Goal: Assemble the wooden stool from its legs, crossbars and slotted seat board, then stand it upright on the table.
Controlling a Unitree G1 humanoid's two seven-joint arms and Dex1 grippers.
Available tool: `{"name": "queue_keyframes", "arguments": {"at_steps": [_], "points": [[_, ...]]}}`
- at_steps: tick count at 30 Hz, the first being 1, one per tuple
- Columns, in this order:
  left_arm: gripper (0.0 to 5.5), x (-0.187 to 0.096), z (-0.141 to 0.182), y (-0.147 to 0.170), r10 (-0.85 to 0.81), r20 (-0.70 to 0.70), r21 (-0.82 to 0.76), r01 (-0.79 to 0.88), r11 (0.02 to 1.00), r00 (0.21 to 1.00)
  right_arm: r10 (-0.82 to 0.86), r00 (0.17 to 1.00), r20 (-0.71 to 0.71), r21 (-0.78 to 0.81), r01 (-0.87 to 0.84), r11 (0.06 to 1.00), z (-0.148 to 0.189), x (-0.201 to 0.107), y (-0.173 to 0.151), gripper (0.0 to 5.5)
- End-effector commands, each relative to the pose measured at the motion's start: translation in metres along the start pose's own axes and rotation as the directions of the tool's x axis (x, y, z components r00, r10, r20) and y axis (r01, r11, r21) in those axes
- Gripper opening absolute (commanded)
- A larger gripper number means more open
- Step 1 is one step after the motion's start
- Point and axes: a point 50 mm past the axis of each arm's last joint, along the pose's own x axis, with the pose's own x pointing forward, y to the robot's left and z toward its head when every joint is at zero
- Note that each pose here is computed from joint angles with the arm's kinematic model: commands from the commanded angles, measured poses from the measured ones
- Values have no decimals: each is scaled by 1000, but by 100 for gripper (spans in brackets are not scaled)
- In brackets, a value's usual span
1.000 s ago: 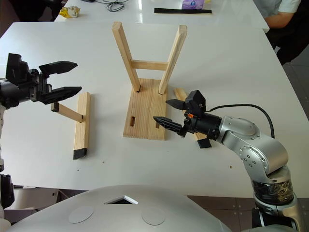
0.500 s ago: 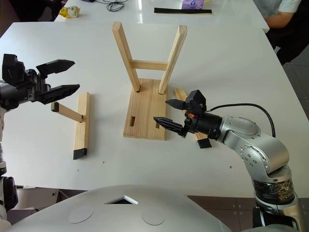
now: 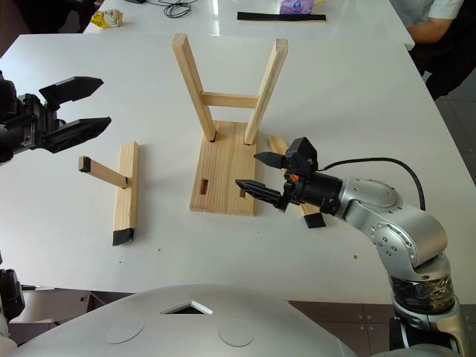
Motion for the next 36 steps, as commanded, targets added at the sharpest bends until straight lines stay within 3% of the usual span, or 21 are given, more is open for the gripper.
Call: {"name": "queue_keyframes", "arguments": {"at_steps": [1,5,10,14,31,36], "points": [[418,1,5,-1,2,0,17,-2,1000,1000,5,1000,-6,-12,-5,1000,4,-2,1,419],[418,-9,-23,-3,41,-57,-17,-42,999,998,14,1000,-18,-9,-14,1000,4,-1,1,419],[418,-21,-82,-28,53,-151,-129,-73,989,987,24,999,-37,4,-24,1000,2,-2,0,419],[418,-17,-97,-34,69,-136,-155,-90,984,988,30,999,-41,5,-29,1000,3,-2,0,419],[418,12,-7,2,53,88,-62,-47,997,995,-13,1000,27,14,12,1000,0,4,9,419],[418,-6,27,0,99,57,-61,-95,994,994,-41,998,43,12,40,999,-2,-1,15,419]]}}
